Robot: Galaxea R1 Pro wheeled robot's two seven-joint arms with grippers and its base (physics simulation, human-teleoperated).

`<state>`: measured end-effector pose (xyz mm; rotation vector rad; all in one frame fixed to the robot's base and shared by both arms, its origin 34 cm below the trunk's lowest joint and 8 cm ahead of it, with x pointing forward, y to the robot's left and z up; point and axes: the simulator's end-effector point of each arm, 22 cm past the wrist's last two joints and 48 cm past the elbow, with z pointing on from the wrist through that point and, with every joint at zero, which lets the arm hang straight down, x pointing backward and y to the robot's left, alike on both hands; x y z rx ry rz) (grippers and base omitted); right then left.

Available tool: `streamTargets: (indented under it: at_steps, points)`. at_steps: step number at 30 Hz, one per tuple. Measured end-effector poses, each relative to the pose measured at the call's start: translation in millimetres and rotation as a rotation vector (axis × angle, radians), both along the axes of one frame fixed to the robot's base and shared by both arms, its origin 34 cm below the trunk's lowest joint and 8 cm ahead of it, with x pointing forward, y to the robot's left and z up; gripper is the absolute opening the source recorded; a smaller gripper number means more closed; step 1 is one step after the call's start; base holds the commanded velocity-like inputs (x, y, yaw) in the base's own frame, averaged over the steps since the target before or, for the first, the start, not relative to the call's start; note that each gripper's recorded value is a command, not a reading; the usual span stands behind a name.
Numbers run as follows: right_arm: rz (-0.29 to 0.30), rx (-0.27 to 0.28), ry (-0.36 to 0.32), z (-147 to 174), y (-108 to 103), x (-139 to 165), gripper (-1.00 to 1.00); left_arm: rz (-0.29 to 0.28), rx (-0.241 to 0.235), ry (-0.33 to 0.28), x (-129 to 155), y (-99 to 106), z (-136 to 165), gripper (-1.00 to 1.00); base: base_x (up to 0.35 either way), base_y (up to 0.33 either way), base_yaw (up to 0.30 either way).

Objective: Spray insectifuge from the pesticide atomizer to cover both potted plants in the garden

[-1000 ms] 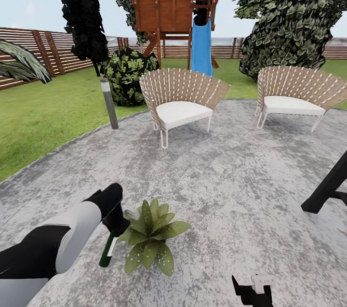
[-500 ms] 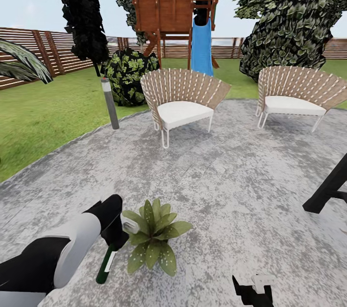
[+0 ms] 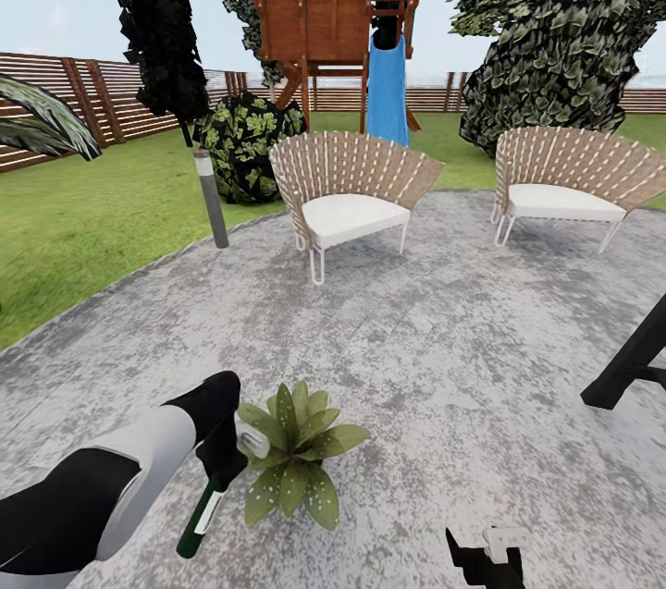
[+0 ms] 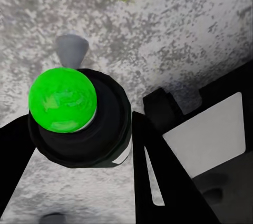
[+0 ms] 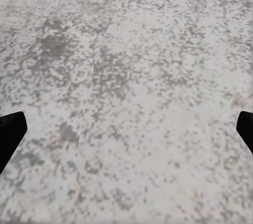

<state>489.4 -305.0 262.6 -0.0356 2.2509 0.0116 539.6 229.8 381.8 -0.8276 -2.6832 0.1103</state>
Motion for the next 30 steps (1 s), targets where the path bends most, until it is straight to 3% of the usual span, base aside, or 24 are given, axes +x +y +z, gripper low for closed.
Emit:
streamTargets:
  at_steps: [5,11,20,30]
  points:
    - [0.0,0.001,0.0,0,0,0,1.0,0.012,0.003,0.001,0,6,0,-1.0,0.0,0.192,-0.021]
    - [-0.001,0.0,0.0,0,0,0,1.0,0.028,0.009,0.0,1,14,1,-1.0,0.0,0.244,-0.256]
    - [-0.001,0.004,-0.001,0,2,1,1.0,0.029,0.01,-0.001,1,14,1,-1.0,0.0,0.033,-0.099]
    - [-0.004,-0.005,0.0,0,-4,0,1.0,0.024,0.018,-0.012,6,16,2,-1.0,-0.23,0.179,-0.001]
